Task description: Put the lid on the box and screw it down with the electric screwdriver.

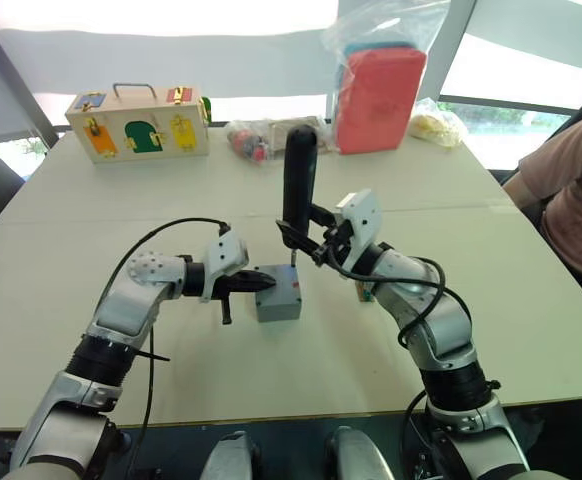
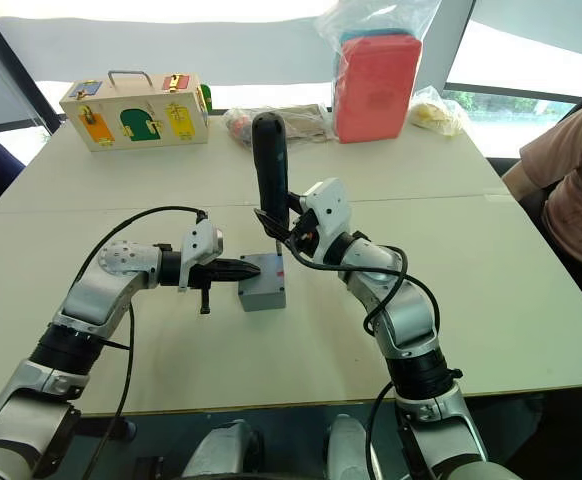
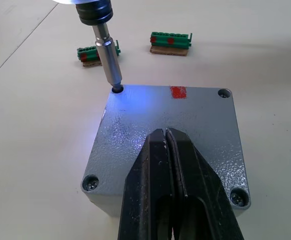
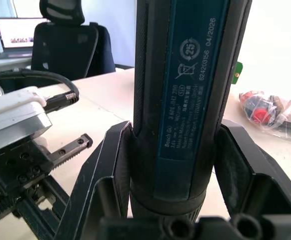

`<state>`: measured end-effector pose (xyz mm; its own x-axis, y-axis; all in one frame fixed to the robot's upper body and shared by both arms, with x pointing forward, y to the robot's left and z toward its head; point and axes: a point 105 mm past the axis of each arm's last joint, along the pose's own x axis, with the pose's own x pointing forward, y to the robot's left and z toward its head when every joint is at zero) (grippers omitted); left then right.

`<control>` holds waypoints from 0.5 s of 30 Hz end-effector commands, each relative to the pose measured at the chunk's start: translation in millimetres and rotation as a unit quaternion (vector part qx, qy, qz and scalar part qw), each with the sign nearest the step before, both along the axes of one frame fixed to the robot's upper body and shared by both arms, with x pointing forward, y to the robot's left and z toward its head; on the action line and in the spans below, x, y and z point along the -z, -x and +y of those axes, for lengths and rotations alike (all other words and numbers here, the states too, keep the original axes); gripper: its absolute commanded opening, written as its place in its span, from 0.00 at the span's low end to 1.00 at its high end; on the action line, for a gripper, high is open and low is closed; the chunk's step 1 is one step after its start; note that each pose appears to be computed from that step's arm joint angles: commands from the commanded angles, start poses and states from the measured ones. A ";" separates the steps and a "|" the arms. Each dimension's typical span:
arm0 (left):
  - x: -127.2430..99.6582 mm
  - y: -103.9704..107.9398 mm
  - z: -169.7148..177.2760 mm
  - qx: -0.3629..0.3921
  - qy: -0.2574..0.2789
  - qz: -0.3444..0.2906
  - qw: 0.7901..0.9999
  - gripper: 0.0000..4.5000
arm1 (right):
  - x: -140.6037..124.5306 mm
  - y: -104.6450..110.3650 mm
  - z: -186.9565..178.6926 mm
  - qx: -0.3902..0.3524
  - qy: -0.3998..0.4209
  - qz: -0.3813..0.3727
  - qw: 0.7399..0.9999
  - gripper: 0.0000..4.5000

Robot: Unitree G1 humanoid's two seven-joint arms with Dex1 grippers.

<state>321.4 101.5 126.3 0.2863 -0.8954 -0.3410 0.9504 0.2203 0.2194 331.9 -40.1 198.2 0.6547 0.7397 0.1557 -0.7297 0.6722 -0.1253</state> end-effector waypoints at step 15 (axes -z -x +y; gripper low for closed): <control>-74.0 16.5 -7.6 0.037 0.066 -0.083 0.994 0.00 | -96.4 -5.8 -92.2 0.146 -0.029 0.056 0.987 0.41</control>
<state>309.3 92.3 183.4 0.2599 -0.9431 -0.2076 0.9337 0.1906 0.3030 339.4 -114.3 288.3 0.8278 0.5371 0.1623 -0.5428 0.8398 -0.0111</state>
